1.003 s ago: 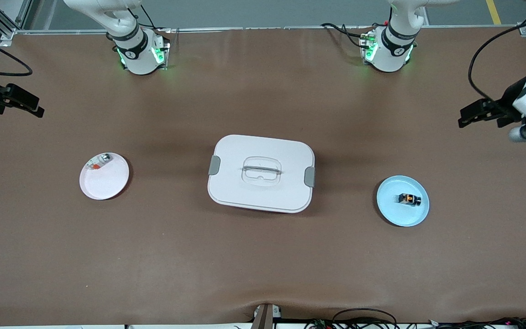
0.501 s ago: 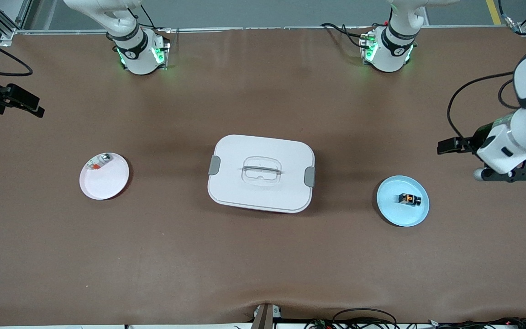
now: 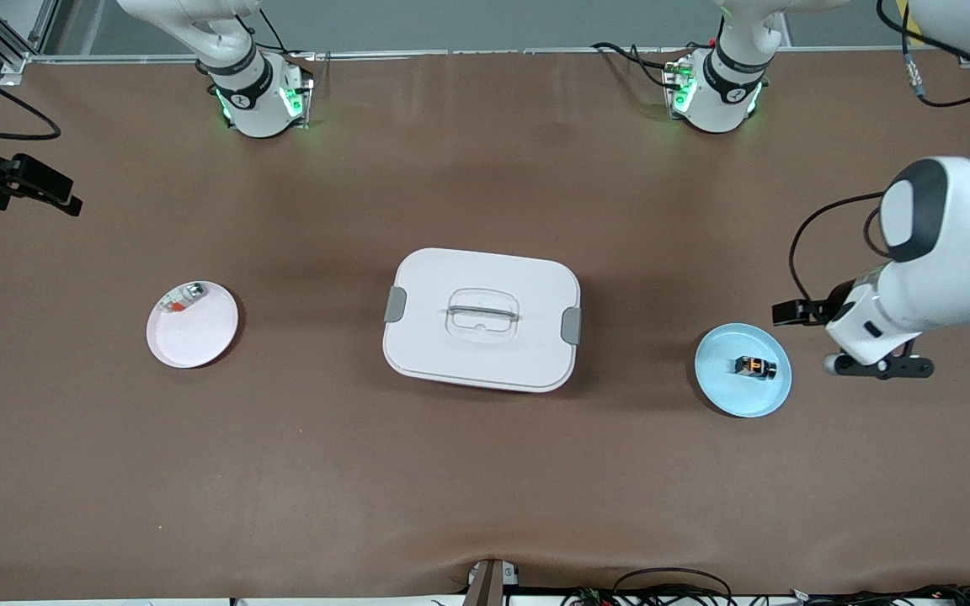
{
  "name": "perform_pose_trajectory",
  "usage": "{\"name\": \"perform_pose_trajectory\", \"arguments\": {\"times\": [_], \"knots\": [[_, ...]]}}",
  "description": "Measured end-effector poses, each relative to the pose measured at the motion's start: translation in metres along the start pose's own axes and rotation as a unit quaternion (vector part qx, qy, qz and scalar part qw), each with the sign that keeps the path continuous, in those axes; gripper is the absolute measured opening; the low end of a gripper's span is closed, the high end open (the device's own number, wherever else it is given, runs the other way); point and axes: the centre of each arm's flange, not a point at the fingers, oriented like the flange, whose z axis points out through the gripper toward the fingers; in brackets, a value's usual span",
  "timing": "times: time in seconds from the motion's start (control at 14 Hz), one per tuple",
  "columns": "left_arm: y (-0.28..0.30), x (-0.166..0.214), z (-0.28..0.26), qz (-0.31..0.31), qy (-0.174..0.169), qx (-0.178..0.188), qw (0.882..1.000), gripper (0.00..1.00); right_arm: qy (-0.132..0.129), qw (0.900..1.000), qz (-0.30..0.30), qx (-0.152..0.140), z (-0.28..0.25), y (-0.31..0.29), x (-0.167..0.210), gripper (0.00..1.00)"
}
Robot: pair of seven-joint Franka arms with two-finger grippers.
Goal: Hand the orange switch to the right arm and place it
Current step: 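Move the left gripper over the black-orange switch on the blue plate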
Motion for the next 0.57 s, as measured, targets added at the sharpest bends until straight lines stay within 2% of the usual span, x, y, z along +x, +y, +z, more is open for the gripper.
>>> {"name": "perform_pose_trajectory", "arguments": {"times": [0.21, 0.43, 0.57], "knots": [[0.002, 0.013, 0.031, 0.024, 0.002, 0.003, 1.0, 1.0, 0.0, 1.0, 0.0, 0.0, 0.0, 0.0, 0.0, 1.0], [-0.004, 0.019, 0.057, 0.049, 0.009, 0.032, 0.998, 1.0, 0.0, 1.0, 0.0, 0.0, 0.0, 0.0, 0.0, 1.0], [-0.007, 0.022, 0.071, 0.064, 0.012, 0.036, 0.997, 1.0, -0.001, 1.0, 0.0, 0.0, 0.001, 0.0, 0.0, 1.0]]}}
